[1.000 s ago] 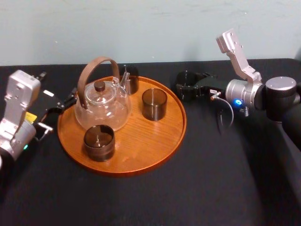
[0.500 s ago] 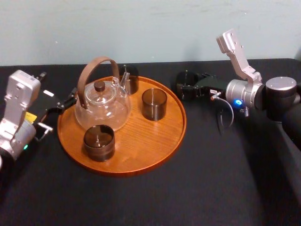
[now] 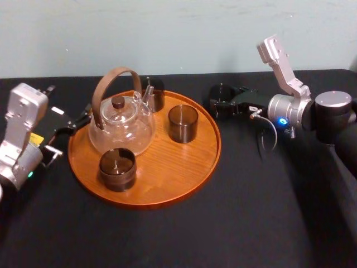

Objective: Pick up the glass from the table and place it on the tray.

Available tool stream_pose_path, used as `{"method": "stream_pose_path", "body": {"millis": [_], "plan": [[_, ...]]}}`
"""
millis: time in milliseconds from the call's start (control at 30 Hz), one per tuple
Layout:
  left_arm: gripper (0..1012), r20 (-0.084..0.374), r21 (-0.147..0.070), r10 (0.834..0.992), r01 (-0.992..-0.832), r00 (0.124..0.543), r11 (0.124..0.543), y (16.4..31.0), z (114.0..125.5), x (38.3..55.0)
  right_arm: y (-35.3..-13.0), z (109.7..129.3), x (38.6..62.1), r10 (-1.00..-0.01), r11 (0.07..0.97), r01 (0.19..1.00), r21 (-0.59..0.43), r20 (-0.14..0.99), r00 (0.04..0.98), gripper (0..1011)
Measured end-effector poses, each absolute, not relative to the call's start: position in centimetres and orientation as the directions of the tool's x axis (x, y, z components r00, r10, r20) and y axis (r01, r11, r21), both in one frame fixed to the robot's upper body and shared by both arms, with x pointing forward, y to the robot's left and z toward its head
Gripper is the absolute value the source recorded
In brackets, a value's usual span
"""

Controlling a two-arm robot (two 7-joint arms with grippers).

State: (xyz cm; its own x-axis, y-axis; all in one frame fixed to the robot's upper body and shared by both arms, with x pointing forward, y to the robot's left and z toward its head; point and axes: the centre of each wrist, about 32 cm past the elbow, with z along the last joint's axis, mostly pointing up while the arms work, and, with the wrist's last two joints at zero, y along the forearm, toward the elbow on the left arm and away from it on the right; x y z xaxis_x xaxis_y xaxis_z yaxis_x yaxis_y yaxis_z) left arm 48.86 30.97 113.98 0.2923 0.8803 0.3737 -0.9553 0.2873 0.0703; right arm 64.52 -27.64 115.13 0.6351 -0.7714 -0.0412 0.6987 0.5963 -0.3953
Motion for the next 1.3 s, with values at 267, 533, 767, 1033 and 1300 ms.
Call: {"method": "stream_pose_path", "body": {"millis": [267,533,767,1033,1300], "plan": [[1001,0.374,0.07,0.88,-0.955,0.292,0.287,31.0,114.0,48.9,-27.9,115.5,64.3,-0.767,0.607,0.696,-0.383,-0.055,0.639,904],[1001,0.374,0.07,0.88,-0.955,0.292,0.287,31.0,114.0,48.9,-28.4,116.7,63.5,-0.758,0.622,0.699,-0.353,-0.046,0.651,904],[1001,0.374,0.07,0.88,-0.955,0.292,0.287,31.0,114.0,48.9,-28.9,117.4,62.5,-0.751,0.63,0.7,-0.337,-0.033,0.66,904],[1001,0.374,0.07,0.88,-0.955,0.292,0.287,31.0,114.0,48.9,-29.7,118.0,60.9,-0.743,0.635,0.696,-0.335,-0.018,0.669,904],[1001,0.374,0.07,0.88,-0.955,0.292,0.287,31.0,114.0,48.9,-30.3,118.4,58.9,-0.717,0.657,0.67,-0.345,-0.011,0.697,904]]}}
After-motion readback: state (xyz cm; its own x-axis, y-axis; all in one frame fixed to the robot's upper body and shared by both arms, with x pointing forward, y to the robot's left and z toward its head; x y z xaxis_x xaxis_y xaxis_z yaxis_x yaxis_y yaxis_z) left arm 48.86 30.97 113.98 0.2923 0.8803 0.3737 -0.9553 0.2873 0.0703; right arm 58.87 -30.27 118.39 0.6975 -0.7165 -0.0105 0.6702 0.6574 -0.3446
